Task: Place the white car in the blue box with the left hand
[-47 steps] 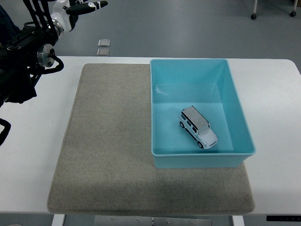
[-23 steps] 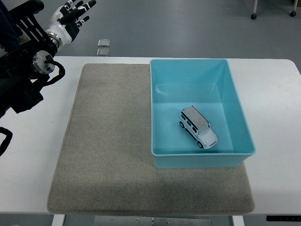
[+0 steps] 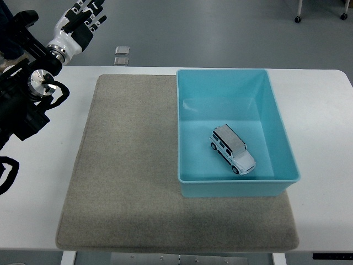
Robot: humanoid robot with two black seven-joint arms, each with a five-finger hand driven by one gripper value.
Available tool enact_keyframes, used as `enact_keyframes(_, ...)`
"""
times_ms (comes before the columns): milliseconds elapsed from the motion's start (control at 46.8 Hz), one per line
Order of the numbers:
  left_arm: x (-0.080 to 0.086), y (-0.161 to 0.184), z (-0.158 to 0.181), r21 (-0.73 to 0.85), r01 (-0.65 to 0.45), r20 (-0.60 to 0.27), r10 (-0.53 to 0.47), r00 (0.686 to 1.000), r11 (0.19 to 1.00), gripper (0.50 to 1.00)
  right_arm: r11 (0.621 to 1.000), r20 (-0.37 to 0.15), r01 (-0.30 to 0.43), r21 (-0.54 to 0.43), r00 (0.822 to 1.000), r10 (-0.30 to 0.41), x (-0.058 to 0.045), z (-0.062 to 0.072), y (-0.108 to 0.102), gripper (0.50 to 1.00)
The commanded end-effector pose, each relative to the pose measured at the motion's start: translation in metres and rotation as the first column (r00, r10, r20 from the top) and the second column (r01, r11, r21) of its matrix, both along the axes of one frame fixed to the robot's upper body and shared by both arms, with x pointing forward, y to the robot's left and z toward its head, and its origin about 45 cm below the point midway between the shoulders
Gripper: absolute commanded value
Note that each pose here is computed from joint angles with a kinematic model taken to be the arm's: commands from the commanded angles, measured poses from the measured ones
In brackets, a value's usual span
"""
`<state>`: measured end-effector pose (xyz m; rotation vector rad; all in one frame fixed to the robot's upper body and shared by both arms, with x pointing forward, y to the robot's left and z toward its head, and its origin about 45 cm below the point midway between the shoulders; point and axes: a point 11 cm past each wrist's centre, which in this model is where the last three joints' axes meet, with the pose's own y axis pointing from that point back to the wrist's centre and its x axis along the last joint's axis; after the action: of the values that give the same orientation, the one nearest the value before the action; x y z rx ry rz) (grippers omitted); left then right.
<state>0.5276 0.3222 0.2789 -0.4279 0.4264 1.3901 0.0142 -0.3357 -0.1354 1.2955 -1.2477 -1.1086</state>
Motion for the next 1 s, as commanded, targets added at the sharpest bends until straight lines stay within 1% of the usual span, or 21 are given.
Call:
enact_keyframes(0, -0.001, 0.002, -0.002, 0.003, -0.007, -0.003, 0.007, 1.000, 1.000, 0.996, 1.000, 0.000, 0.001, 0.000, 1.000, -0.001, 0.000, 0.000, 0.000, 0.936)
enact_keyframes(363, -0.001, 0.003, -0.001, 0.011, -0.009, -0.002, 0.009, 1.000, 1.000, 0.996, 1.000, 0.000, 0.000, 0.000, 1.000, 0.000, 0.000, 0.000, 0.000, 0.936)
enact_keyframes(620, -0.002, 0.000, -0.006, 0.004, -0.003, -0.009, 0.003, 1.000, 1.000, 0.996, 1.000, 0.000, 0.001, 0.000, 1.000, -0.001, 0.000, 0.000, 0.000, 0.936)
enact_keyframes(726, -0.005, 0.002, -0.013, 0.005, -0.005, -0.023, 0.005, 1.000, 1.000, 0.996, 1.000, 0.000, -0.002, 0.000, 1.000, 0.002, 0.000, 0.000, 0.000, 0.936)
enact_keyframes(812, -0.005, 0.005, -0.013, 0.008, -0.009, -0.023, 0.009, 1.000, 1.000, 0.996, 0.999, -0.002, -0.005, 0.035, 1.000, 0.005, 0.000, -0.001, 0.009, 0.936)
enact_keyframes(983, -0.006, 0.005, -0.014, 0.010, -0.008, -0.025, 0.009, 1.000, 1.000, 0.996, 1.000, -0.001, -0.006, 0.023, 1.000, 0.006, 0.000, -0.001, 0.007, 0.936)
